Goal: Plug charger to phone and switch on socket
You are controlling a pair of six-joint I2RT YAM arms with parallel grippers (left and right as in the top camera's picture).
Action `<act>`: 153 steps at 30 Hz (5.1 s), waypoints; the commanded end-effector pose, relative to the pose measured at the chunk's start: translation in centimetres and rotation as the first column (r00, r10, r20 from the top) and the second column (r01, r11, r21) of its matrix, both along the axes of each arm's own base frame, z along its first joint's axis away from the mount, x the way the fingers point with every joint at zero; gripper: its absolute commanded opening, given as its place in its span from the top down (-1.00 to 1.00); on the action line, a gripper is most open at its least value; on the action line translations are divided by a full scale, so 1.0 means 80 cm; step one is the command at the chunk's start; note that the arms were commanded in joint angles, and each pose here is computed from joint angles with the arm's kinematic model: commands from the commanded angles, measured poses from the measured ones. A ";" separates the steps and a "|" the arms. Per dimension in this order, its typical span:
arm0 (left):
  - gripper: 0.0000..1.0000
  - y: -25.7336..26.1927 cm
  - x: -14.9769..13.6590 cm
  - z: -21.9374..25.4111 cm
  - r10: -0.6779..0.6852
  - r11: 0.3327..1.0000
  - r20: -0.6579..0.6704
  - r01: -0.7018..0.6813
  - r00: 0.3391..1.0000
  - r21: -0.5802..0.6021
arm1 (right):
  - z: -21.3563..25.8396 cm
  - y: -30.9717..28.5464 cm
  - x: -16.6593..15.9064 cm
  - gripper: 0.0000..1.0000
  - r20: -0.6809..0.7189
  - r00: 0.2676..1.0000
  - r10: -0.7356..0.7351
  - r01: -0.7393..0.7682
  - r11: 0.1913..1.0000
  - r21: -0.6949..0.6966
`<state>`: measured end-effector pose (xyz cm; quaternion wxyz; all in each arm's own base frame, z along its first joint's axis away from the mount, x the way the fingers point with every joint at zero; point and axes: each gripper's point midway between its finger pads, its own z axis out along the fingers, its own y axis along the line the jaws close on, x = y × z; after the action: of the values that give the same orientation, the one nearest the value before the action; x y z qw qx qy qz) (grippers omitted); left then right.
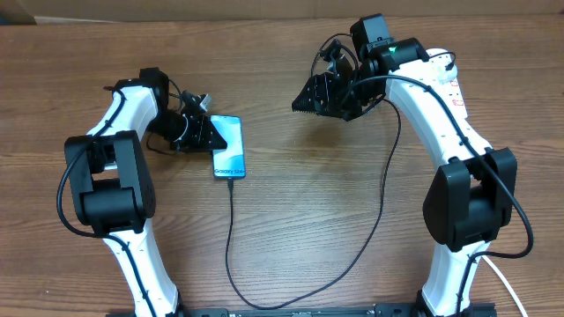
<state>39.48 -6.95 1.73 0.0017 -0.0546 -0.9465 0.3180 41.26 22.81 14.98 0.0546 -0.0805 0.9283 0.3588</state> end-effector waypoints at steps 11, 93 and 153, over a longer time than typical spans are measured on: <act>0.38 0.005 -0.003 -0.004 0.002 0.999 -0.010 -0.001 1.000 0.050 | 0.001 0.002 -0.001 -0.39 0.006 1.000 0.009 -0.009 1.000 -0.003; -0.99 0.122 -0.148 0.392 0.474 0.652 0.421 -0.629 0.773 0.422 | 0.080 -0.468 -0.010 -1.00 0.318 0.518 -0.794 0.825 0.366 -0.430; -0.99 0.122 -0.148 0.392 0.474 0.652 0.421 -0.629 0.773 0.422 | -0.165 -0.515 0.118 -1.00 0.275 0.474 -0.836 0.835 0.329 -0.441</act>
<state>27.54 2.56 33.44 -0.2177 0.1952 -0.9561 0.0188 50.89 -18.48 2.77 0.2140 0.3951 0.8933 0.0117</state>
